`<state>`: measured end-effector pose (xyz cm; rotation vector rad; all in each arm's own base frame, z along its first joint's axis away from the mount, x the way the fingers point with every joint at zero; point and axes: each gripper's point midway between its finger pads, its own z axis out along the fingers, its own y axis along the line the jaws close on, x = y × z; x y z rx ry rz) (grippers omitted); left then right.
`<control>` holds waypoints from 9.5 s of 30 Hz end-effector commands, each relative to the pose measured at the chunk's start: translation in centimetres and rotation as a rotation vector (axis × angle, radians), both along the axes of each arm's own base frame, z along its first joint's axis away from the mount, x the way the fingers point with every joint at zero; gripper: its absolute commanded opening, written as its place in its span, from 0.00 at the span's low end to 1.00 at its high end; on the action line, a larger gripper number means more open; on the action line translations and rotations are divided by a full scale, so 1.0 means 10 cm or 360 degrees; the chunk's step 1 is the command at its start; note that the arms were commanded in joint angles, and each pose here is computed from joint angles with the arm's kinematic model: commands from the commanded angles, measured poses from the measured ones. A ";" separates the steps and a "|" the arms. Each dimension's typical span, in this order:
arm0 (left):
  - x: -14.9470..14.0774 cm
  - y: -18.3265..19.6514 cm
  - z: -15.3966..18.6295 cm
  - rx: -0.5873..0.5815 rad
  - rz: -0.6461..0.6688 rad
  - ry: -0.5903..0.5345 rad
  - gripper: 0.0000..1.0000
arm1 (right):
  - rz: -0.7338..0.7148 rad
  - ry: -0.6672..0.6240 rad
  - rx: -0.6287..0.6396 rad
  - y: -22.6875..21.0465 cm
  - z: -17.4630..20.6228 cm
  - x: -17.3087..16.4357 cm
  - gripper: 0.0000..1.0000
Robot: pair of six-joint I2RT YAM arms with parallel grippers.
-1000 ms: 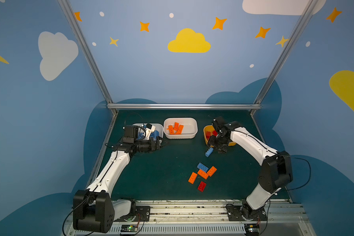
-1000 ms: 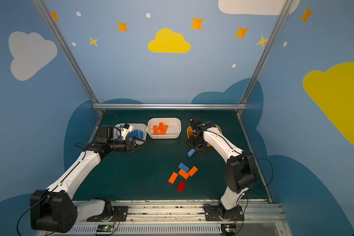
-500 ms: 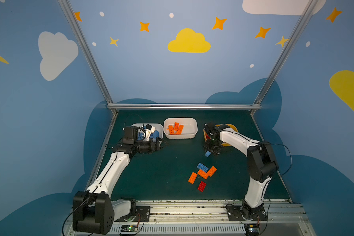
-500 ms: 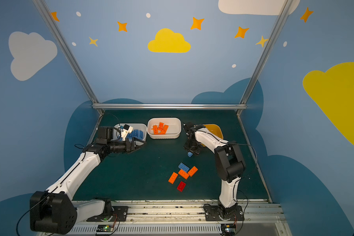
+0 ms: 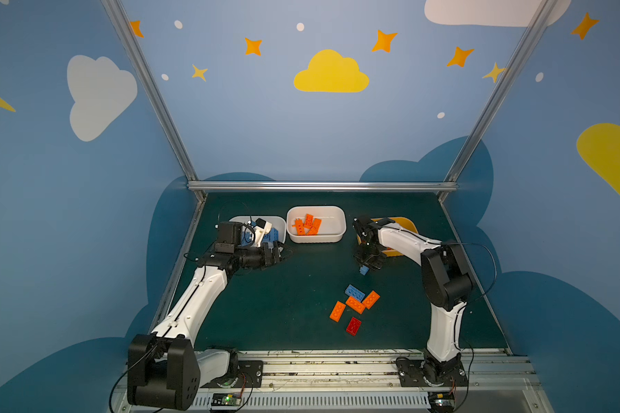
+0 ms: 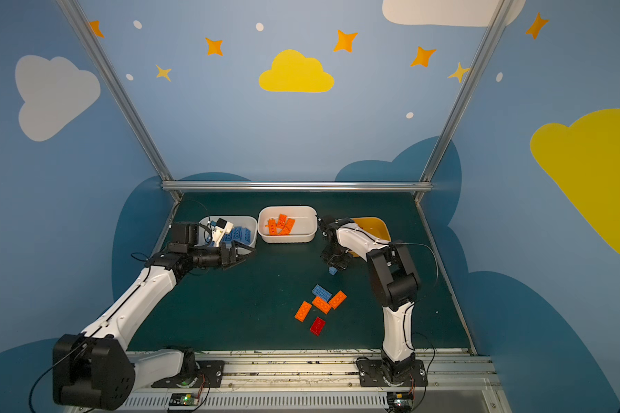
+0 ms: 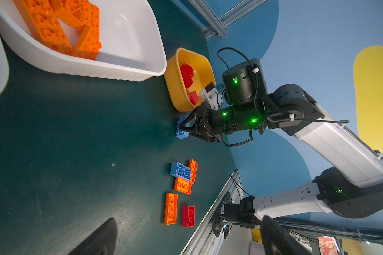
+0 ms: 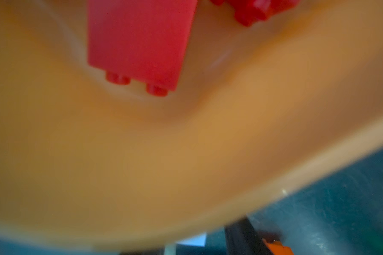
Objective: Sort the legos into containers by color
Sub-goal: Pick up the lego from the center of the table, then place the lego in the container, then pick up the lego from the center of the table, then place the lego in the container, then pick up the lego from the bottom-center of the table.
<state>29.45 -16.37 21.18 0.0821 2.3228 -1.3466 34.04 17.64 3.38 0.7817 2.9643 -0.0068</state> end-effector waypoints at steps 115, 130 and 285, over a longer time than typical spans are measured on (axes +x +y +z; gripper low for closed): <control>0.02 0.40 -0.13 0.0065 0.0253 0.0049 1.00 | 0.1577 -0.0586 0.0405 0.98 1.55 -0.98 0.75; 0.06 0.10 -0.23 0.0114 0.0145 0.0087 0.99 | 0.1659 0.0140 -0.0059 0.35 0.55 -1.23 0.63; -0.27 0.42 -0.35 0.0131 0.0272 0.0074 1.00 | 0.0138 0.0428 0.0295 1.27 0.12 -1.91 0.67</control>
